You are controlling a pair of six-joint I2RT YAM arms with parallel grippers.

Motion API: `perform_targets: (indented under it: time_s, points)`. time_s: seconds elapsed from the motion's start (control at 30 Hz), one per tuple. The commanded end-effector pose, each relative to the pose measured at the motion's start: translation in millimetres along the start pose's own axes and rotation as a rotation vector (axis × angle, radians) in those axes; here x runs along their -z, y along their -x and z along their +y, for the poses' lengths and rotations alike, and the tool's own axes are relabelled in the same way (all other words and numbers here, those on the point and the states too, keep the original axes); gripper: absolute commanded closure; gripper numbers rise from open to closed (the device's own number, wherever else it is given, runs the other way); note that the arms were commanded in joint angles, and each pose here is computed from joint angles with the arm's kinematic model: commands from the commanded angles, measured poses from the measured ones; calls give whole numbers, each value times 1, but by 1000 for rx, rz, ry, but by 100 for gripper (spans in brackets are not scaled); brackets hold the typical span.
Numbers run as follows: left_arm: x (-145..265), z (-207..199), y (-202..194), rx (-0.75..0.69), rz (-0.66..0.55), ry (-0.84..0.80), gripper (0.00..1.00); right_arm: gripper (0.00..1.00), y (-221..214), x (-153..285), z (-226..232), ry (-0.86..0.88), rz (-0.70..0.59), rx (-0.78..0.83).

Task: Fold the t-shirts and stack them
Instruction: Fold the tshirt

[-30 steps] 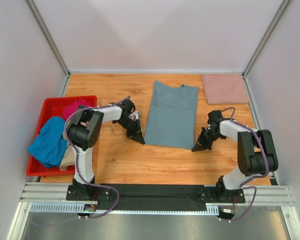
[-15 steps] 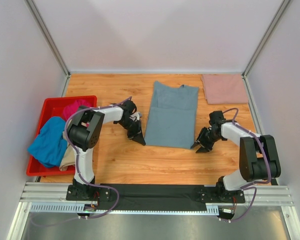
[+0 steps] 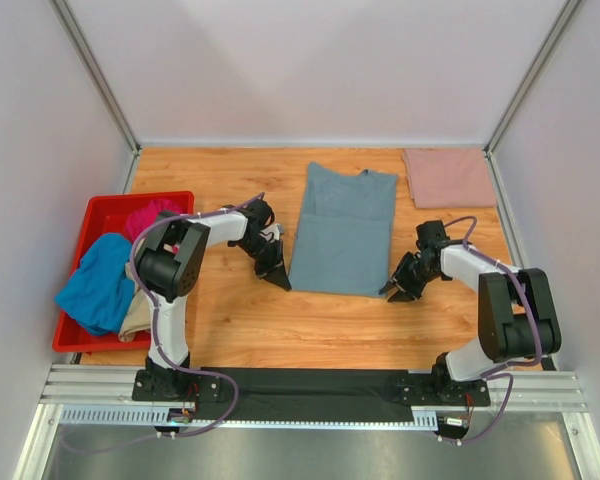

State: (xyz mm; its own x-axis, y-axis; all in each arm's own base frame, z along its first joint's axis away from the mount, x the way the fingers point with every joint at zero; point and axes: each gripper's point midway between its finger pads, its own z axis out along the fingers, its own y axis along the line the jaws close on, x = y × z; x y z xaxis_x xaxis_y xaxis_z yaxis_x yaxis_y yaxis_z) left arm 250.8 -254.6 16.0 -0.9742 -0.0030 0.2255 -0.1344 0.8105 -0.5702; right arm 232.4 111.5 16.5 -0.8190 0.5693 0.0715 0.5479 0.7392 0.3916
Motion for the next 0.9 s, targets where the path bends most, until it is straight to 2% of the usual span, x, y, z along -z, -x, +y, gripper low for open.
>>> perform_targets:
  time_s: [0.0, 0.13, 0.27, 0.37, 0.53, 0.87]
  points:
    - [-2, 2, 0, 3, 8, 22, 100, 66, 11, -6, -2, -18, -45, -2]
    - [-4, 3, 0, 20, 12, 20, 100, 75, 9, -16, -21, -80, -47, 23]
    - [-1, -2, 1, 23, 5, 9, 100, 100, 9, -21, -26, -91, -46, 42]
    - [7, 1, -1, 36, -20, 54, 100, 100, 9, -9, -27, -101, -71, 55]
    - [29, -17, -6, 22, -55, 25, 100, 100, 5, 26, -16, -72, -130, 112]
    - [75, -38, -29, 22, -128, 18, 100, 100, -32, 67, -23, -29, -201, 141]
